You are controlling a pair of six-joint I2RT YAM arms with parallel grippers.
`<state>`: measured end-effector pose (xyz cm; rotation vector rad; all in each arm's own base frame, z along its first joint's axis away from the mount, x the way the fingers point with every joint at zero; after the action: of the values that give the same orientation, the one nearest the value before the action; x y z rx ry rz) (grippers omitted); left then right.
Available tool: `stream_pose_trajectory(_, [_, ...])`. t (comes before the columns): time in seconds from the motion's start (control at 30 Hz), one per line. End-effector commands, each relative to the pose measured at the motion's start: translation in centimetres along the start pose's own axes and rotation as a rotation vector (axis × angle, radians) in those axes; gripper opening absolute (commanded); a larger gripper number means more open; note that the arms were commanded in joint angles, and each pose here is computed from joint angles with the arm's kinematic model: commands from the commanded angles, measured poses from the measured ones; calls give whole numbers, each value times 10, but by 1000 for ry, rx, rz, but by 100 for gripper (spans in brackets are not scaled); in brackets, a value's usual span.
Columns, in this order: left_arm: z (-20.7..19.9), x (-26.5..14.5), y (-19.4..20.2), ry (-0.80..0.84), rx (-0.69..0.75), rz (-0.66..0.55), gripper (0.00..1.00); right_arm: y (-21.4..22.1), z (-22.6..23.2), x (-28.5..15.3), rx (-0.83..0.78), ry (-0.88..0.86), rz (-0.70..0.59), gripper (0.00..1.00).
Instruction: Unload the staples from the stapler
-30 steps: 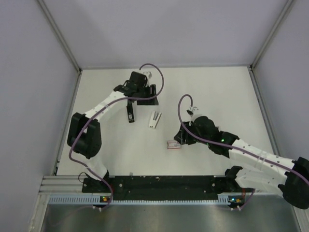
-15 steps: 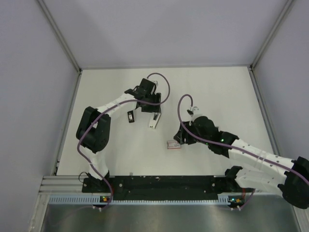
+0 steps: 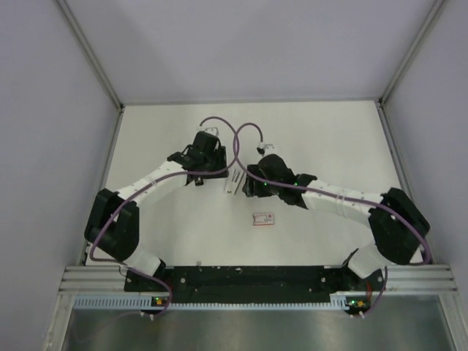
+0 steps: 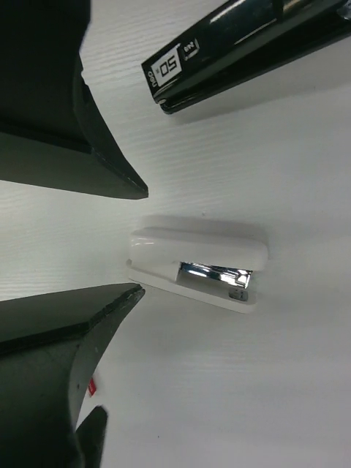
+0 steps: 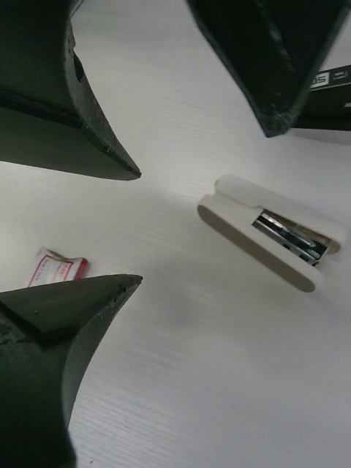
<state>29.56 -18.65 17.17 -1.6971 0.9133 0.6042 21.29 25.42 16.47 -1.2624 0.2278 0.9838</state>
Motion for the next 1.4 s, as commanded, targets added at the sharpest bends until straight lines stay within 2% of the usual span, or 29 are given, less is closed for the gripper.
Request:
stream_pose_trajectory(0.0, [0,-26,2,68,-87,-116,55,-30,16,34,71,25,-68,55])
stream_pose_trajectory(0.2, [17,-56,28,84,-161,-177,52,-31,18,72,161,104,-68,55])
stream_pose_trajectory(0.4, [31,-77,45,94,-173,-233,51,-36,17,94,200,175,-89,54])
stream_pose_trajectory(0.7, [35,-80,60,141,-161,-192,50,-41,15,111,233,244,-125,52])
stream_pose_trajectory(1.2, [33,-79,59,158,-132,-190,50,-35,1,125,261,310,-110,38])
stream_pose_trajectory(1.37, [33,-79,58,158,-131,-190,50,-33,-1,125,261,317,-104,22])
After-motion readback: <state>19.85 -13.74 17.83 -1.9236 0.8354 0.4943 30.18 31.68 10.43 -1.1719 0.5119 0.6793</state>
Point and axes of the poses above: each gripper's point midway between its finger pads, its own x axis out along the fingers, its own z axis along the line the jaws close on, y = z × x, the point moved 9 cm from there along -x, back along the fingers, and after that the axes turned 4 degrees about -x, right-handed, at the moved point
